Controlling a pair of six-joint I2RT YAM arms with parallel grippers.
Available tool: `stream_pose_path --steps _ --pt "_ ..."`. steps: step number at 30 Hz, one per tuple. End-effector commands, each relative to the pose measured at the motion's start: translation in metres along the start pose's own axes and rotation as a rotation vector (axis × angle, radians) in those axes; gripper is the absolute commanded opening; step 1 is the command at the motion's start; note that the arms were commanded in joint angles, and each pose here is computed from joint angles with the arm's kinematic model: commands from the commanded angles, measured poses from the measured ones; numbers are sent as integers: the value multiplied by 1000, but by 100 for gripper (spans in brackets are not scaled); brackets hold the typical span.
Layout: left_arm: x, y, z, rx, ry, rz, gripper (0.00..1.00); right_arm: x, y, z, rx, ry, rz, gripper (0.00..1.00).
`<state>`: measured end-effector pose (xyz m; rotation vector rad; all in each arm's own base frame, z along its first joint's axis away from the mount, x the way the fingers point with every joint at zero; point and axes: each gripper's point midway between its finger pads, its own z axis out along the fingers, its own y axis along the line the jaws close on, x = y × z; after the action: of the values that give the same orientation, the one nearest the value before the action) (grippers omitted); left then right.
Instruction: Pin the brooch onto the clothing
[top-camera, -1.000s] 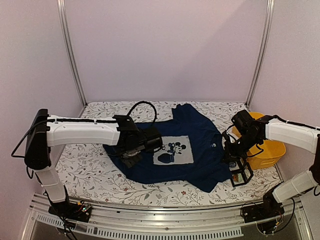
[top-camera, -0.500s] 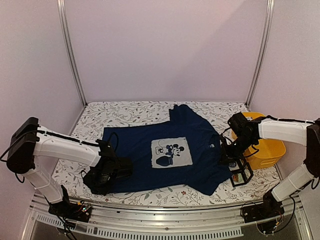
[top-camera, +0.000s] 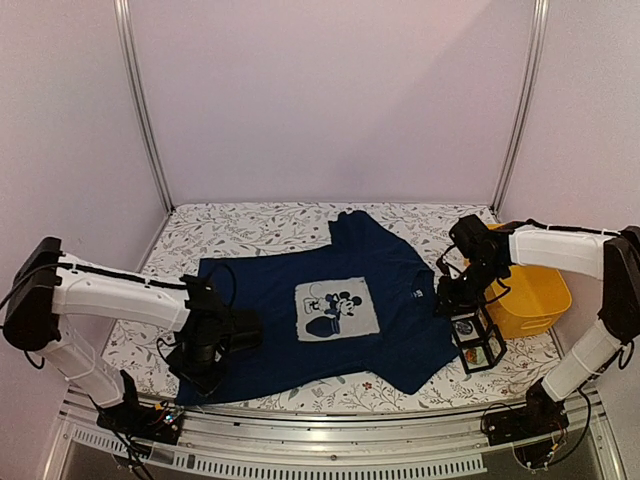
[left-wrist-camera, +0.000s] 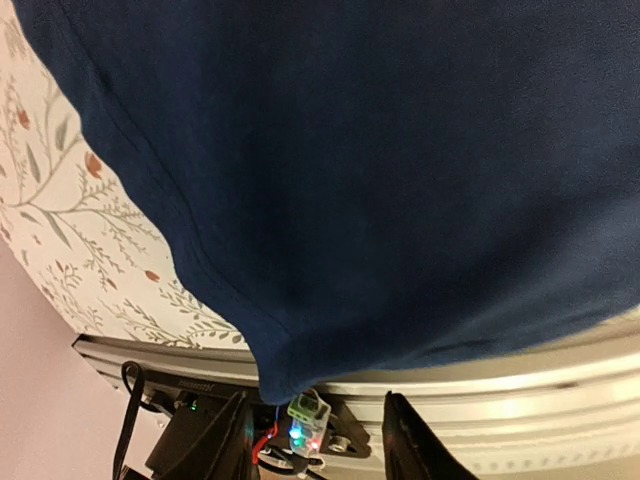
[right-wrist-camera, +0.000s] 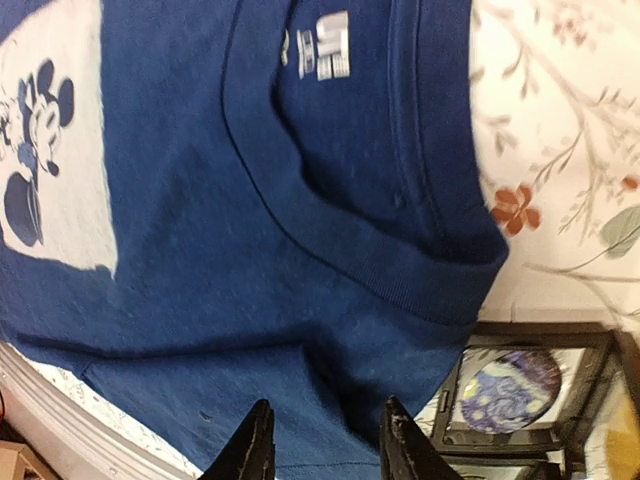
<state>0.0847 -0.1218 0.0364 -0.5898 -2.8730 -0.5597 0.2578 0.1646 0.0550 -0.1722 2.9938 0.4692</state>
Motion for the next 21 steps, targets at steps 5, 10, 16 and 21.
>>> stream_pose_path --steps 5,10,16,21 --pt "-90 0 -115 329 -507 -122 34 -18 49 -41 108 -157 -209 34" --pt "-158 22 -124 405 -690 -233 30 54 107 -13 -22 -22 -375 28" --pt "-206 61 -95 401 -757 -385 32 114 110 15 -3 105 -374 37" --pt "-228 84 -49 420 -741 -500 32 142 94 46 60 184 -346 37"
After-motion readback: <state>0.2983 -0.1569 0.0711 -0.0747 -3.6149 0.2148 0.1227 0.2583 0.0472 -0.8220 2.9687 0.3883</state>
